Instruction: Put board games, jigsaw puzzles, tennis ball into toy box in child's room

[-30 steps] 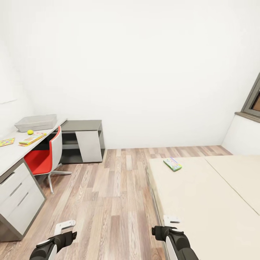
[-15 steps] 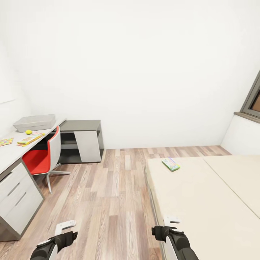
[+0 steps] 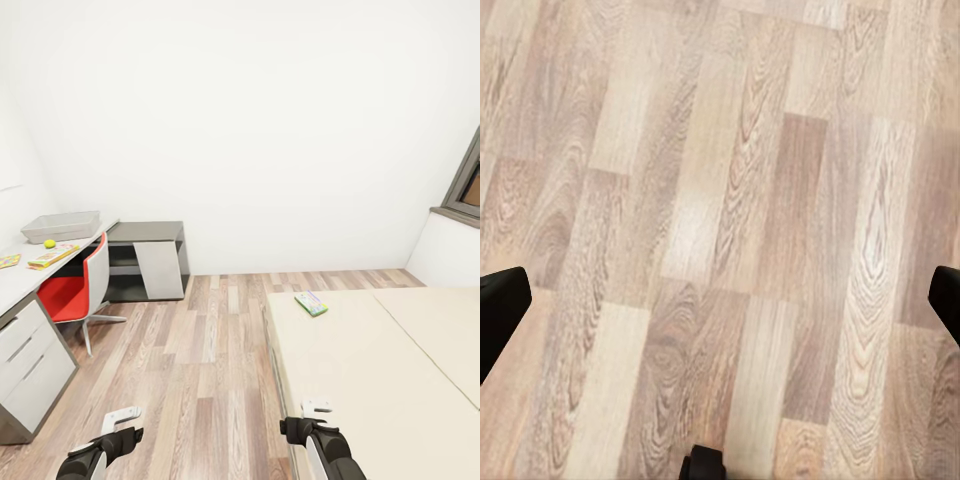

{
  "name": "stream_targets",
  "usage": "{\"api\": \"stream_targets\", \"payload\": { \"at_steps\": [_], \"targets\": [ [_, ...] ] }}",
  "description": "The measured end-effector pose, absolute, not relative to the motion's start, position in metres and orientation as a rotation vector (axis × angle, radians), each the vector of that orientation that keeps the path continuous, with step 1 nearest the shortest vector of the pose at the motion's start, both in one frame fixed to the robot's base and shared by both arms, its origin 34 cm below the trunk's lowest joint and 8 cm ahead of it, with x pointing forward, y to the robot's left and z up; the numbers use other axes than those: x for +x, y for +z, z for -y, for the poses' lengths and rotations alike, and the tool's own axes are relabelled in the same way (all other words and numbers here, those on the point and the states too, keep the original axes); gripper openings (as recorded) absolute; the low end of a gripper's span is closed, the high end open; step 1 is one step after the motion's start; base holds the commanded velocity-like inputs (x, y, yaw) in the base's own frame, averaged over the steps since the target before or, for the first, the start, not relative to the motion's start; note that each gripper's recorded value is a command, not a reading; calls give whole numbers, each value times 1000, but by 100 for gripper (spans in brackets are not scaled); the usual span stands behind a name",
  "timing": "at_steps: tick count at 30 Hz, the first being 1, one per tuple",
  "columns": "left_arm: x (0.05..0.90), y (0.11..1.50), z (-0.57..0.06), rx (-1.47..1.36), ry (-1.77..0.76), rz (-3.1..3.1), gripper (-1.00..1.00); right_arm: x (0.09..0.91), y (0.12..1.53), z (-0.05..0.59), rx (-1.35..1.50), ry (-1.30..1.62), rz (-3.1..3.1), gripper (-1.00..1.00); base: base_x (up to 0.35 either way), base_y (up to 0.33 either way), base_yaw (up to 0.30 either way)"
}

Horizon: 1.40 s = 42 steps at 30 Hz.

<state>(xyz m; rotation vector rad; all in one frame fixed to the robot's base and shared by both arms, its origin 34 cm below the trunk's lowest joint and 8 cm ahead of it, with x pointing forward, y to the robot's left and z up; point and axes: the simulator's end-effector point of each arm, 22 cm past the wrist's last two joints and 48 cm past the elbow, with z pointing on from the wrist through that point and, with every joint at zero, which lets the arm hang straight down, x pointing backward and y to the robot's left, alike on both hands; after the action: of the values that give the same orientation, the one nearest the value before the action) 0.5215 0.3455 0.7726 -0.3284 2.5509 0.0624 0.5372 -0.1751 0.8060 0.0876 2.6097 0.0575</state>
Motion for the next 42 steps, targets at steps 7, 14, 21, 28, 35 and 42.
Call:
{"api": "stream_targets", "payload": {
  "at_steps": [7,14,21,28,35,42],
  "targets": [
    [521,773,-345,-328,62,-2551,100,537,806,175,88,57,-2610,100,0,-91,0],
    [522,773,-346,-328,63,-2551,100,537,806,175,87,58,-2610,100,0,-91,0],
    [522,773,-346,-328,63,-2550,100,537,806,175,87,58,-2610,100,0,-91,0],
    [522,773,-345,-328,62,-2551,100,537,807,172,77,60,-2609,100,0,-90,0],
    [522,773,-345,-328,62,-2551,100,538,807,169,63,61,-2608,100,0,-90,0],
    [522,773,-346,-328,62,-2550,100,537,807,169,62,62,-2608,100,0,-90,0]
  ]
}}
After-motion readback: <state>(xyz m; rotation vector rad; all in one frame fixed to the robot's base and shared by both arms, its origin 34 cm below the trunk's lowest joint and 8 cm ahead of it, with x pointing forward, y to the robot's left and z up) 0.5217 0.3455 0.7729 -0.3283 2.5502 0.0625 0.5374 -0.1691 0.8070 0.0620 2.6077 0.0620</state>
